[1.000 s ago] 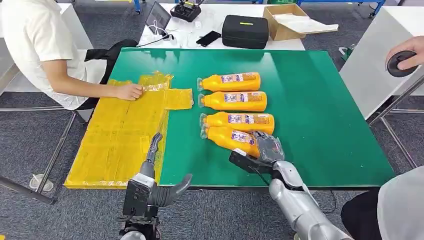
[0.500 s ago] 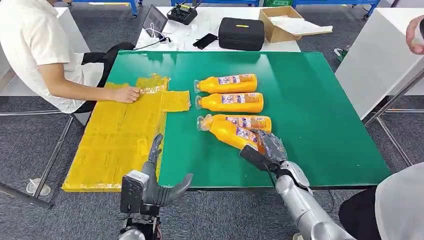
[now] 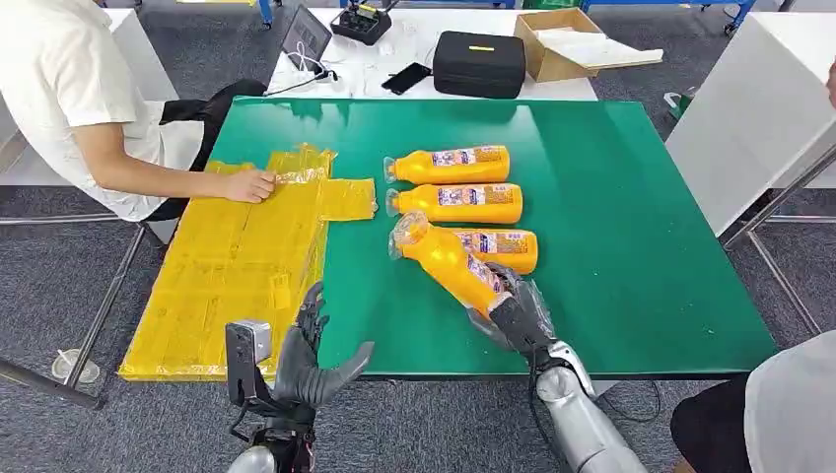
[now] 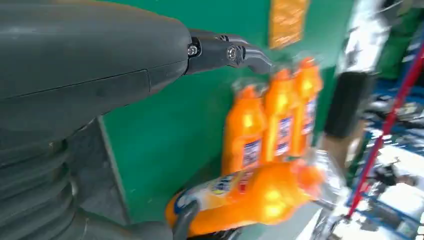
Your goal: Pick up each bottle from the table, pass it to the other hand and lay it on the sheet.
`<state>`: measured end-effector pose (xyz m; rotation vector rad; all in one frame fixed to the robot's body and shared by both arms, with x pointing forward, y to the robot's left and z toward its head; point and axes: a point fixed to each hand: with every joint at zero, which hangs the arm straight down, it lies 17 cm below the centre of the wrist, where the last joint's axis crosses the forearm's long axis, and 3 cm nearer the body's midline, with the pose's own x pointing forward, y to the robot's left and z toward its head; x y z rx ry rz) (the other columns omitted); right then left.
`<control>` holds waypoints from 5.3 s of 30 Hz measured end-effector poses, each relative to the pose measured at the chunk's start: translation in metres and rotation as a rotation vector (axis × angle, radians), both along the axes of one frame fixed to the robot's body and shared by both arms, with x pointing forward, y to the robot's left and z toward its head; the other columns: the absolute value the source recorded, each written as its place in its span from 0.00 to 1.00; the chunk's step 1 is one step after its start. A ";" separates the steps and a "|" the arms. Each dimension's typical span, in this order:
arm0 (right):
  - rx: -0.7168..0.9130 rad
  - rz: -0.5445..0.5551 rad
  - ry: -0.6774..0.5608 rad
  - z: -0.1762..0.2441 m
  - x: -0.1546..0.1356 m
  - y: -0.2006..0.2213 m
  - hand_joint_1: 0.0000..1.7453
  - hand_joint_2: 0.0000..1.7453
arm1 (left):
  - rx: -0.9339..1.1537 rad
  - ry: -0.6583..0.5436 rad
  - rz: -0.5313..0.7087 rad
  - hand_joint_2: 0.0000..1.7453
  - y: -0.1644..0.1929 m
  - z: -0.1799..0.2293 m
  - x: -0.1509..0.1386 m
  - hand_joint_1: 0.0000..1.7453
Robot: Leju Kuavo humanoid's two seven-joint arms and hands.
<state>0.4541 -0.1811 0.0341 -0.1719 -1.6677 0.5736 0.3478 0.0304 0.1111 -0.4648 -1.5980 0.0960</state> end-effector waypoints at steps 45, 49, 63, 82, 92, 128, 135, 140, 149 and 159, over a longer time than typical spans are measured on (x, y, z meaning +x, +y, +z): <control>0.240 0.346 -0.038 0.048 -0.060 0.150 1.00 1.00 | -0.048 0.005 -0.160 1.00 -0.031 -0.008 0.006 0.00; 0.214 0.378 -0.064 0.050 -0.064 0.160 1.00 1.00 | -0.112 0.027 -0.162 1.00 -0.029 -0.005 0.009 0.00; 0.244 0.457 -0.080 0.062 -0.076 0.186 1.00 1.00 | -0.372 0.029 -0.180 1.00 -0.016 0.022 0.017 1.00; 0.335 0.484 -0.042 0.066 -0.084 0.194 0.00 0.00 | -0.349 -0.065 -0.176 1.00 -0.014 0.035 0.014 1.00; 0.313 0.168 -0.378 0.122 -0.083 0.163 0.00 0.00 | -0.211 -0.101 0.026 1.00 0.015 0.038 0.033 1.00; 0.492 -0.016 -0.550 0.206 -0.077 0.130 0.00 1.00 | 1.325 -0.650 0.145 1.00 0.063 -0.013 0.133 0.98; 0.500 -0.075 -0.540 0.199 -0.077 0.110 0.00 1.00 | 1.373 -0.444 0.016 1.00 0.085 -0.070 0.137 0.96; 0.499 -0.092 -0.540 0.197 -0.077 0.102 0.00 1.00 | 1.402 -0.397 -0.009 1.00 0.095 -0.081 0.141 0.88; 0.509 -0.112 -0.500 0.183 -0.072 0.085 0.00 1.00 | 1.458 -0.189 -0.234 1.00 0.107 -0.120 0.149 0.15; 0.517 -0.106 -0.491 0.182 -0.071 0.084 0.00 1.00 | 1.565 -0.148 -0.315 1.00 0.114 -0.142 0.142 0.07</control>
